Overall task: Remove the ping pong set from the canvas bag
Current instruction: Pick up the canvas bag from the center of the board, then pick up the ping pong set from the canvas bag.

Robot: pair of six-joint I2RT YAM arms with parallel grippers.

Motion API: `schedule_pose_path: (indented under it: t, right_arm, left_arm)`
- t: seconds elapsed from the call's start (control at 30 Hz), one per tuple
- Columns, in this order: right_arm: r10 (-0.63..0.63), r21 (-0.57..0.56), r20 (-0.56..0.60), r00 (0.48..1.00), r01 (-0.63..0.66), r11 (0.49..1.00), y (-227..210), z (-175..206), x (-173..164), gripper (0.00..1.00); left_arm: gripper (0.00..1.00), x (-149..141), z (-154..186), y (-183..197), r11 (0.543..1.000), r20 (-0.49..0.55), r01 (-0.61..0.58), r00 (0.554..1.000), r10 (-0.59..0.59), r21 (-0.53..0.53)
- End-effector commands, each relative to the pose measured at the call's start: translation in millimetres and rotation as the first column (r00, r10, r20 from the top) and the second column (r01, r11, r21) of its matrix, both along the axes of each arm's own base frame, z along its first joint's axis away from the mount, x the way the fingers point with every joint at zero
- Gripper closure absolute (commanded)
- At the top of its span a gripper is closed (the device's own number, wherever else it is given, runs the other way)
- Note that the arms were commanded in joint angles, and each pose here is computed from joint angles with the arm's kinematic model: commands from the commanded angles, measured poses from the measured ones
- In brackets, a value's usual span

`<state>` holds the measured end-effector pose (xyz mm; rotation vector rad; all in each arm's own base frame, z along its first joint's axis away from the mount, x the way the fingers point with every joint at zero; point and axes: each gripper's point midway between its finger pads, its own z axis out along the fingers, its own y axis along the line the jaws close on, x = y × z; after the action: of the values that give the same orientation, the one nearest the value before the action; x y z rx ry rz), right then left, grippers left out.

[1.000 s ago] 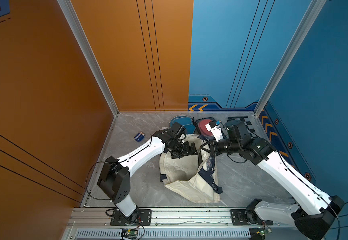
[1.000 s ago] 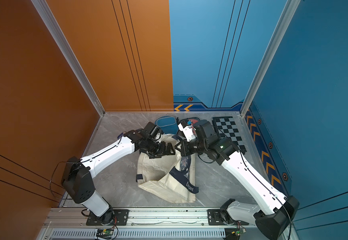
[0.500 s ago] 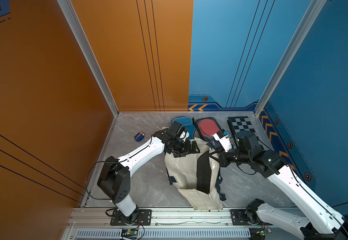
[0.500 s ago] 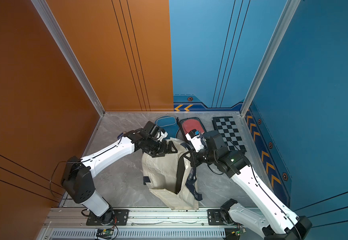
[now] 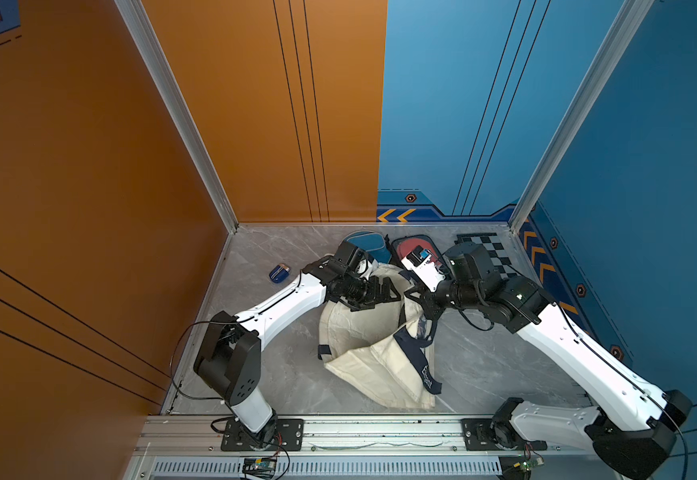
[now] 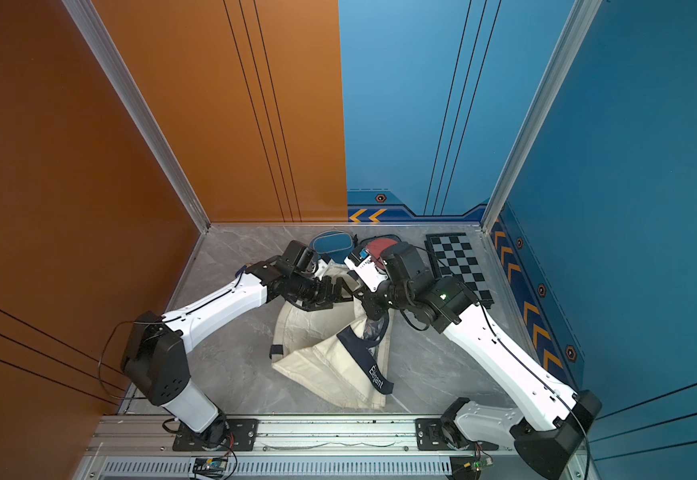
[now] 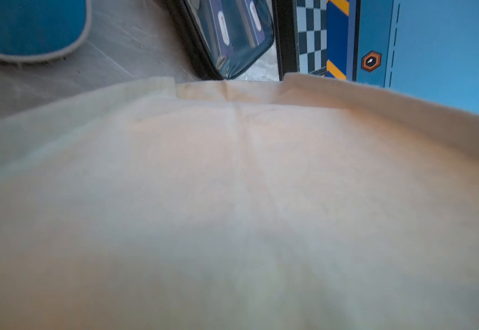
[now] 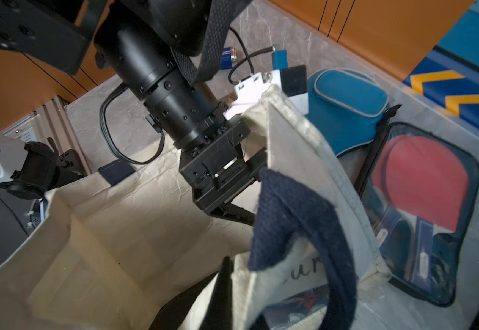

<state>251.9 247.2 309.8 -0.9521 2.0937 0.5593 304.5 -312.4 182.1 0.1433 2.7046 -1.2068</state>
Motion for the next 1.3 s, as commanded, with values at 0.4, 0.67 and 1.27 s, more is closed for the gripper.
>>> schedule_pose_path:
  t: [0.4, 0.67, 1.27]
  right_arm:
    - [0.056, 0.038, 0.091, 0.994, -0.06, 0.997, -14, 49, 15, 1.0]
    - [0.144, -0.061, -0.03, 0.989, -0.146, 0.987, -4, 14, 1, 1.0]
    - [-0.072, -0.183, -0.084, 0.994, 0.056, 0.982, -25, 15, 33, 1.0]
  left_arm:
    - [0.01, 39, 2, -1, 0.999, 0.013, -0.042, 0.999, 0.042, -0.034]
    - [0.01, 48, 10, -9, 0.992, 0.033, -0.04, 0.998, 0.044, -0.118]
    - [0.02, 42, 12, -14, 0.984, 0.128, 0.021, 0.992, 0.001, -0.175]
